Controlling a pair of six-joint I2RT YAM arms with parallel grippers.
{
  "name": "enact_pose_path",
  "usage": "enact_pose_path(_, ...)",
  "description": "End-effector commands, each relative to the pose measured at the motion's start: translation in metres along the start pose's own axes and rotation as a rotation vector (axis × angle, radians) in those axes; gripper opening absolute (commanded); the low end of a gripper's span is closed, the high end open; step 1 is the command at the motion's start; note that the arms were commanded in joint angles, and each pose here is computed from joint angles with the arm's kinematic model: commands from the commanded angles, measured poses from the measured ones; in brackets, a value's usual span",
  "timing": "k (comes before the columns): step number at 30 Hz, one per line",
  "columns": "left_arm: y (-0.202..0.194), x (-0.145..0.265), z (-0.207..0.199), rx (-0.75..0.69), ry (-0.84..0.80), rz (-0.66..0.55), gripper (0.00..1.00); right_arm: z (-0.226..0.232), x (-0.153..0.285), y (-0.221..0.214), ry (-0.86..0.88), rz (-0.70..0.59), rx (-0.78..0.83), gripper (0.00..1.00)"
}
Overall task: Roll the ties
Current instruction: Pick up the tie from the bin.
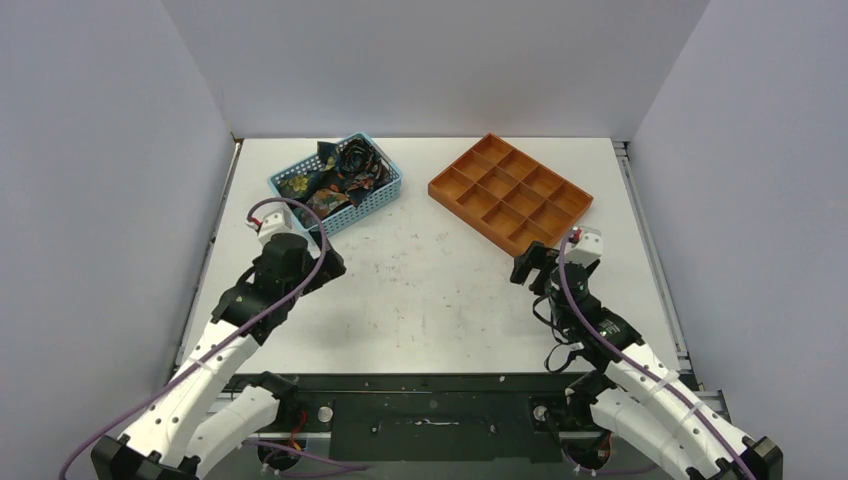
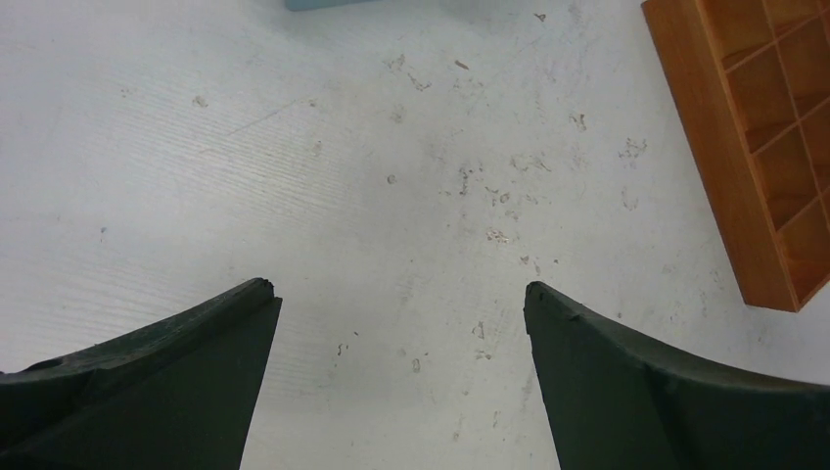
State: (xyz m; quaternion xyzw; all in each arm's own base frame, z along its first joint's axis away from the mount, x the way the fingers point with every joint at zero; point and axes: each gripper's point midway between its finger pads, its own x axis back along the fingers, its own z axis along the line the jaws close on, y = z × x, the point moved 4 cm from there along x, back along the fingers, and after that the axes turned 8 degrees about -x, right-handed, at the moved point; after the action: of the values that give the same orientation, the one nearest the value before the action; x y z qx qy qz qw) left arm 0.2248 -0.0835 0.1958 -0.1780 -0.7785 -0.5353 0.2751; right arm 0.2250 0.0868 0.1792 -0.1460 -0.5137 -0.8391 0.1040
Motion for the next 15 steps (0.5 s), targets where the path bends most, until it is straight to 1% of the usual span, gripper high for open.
enact_pose_path(1,0.017,0.019,-0.012,-0.090,-0.151,-0.087,0.96,0.015,-0.004,0.007,0.063,-0.004,0.029,0.90)
enact_pose_path(4,0.034,0.032,-0.017,-0.123,-0.176,-0.139,0.96,0.023,-0.005,0.008,0.095,0.007,0.050,0.92)
enact_pose_path(7,0.064,0.044,-0.012,-0.158,-0.102,-0.237,0.96,0.035,-0.004,0.005,0.121,0.008,0.083,0.94)
enact_pose_path(9,0.078,0.049,-0.014,-0.176,-0.097,-0.286,0.96,0.044,-0.005,0.004,0.114,-0.016,0.101,0.94)
enact_pose_path(12,0.084,0.048,-0.022,-0.174,-0.128,-0.296,0.96,0.067,-0.011,0.000,0.131,-0.027,0.143,0.95)
enact_pose_path(15,0.073,0.039,-0.025,-0.135,-0.162,-0.274,0.96,0.097,-0.014,-0.016,0.134,-0.010,0.230,0.95)
